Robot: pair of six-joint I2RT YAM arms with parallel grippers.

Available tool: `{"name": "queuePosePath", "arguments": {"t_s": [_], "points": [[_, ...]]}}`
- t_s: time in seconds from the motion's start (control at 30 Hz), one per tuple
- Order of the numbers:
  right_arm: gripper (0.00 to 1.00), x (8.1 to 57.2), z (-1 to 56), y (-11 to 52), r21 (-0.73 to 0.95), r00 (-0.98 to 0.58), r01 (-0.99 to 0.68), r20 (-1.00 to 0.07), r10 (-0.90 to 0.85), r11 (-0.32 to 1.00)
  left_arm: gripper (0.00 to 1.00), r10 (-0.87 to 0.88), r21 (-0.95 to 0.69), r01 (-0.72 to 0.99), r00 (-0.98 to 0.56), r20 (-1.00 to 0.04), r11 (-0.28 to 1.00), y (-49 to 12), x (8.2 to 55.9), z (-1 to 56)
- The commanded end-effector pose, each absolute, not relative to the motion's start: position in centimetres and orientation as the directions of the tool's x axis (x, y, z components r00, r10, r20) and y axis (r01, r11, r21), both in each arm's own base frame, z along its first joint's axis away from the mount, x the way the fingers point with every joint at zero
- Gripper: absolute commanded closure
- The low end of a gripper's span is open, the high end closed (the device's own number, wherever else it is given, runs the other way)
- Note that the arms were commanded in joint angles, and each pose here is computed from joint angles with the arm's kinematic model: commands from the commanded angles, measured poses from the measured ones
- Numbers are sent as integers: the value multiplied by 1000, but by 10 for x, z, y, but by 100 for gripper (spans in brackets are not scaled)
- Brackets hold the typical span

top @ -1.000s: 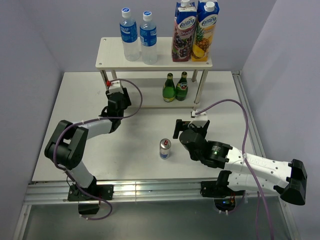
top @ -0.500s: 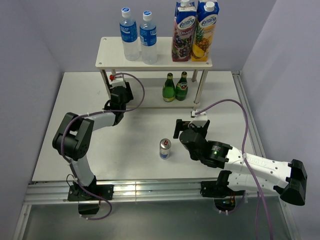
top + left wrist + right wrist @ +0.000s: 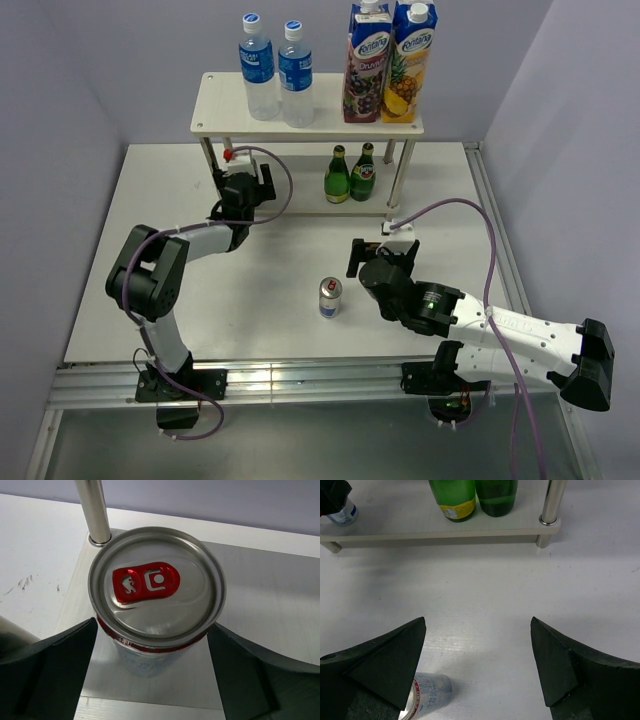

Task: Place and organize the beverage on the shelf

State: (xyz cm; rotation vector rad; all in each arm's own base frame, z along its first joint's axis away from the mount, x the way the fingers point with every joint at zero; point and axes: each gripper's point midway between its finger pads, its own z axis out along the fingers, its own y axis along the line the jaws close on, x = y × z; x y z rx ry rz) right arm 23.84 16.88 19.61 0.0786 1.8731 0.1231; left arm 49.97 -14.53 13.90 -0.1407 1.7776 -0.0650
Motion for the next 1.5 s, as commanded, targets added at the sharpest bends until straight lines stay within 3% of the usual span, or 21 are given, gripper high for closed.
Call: {"name": "queuePosePath", "arguments": {"t_s": [0.0,0.4,0.7,1.0,1.17,1.23,1.47], "points": [[8,239,198,163,155,-283,15,-947,153,988,1,-168,-157,-95,-118,-979,983,-130,504,176],[8,235,197,155,180,-279,30,-943,181,983,1,-185,-180,-49,-140,-973,983,-148,446,197],[8,233,206,149,202,-263,38,-943,205,979,1,-159,-193,114,-257,-953,974,-192,336,177],[8,235,204,150,195,-264,51,-943,201,980,1,-275,-412,414,-352,-895,811,-222,224,187],[8,236,204,151,189,-261,52,-945,197,980,1,-240,-474,685,-414,-878,554,-256,162,195],[8,237,205,152,186,-260,54,-946,194,981,1,-215,-480,713,-434,-875,512,-265,150,189],[8,236,205,149,183,-261,60,-946,192,981,1,-149,-443,700,-441,-885,561,-288,143,152]]}}
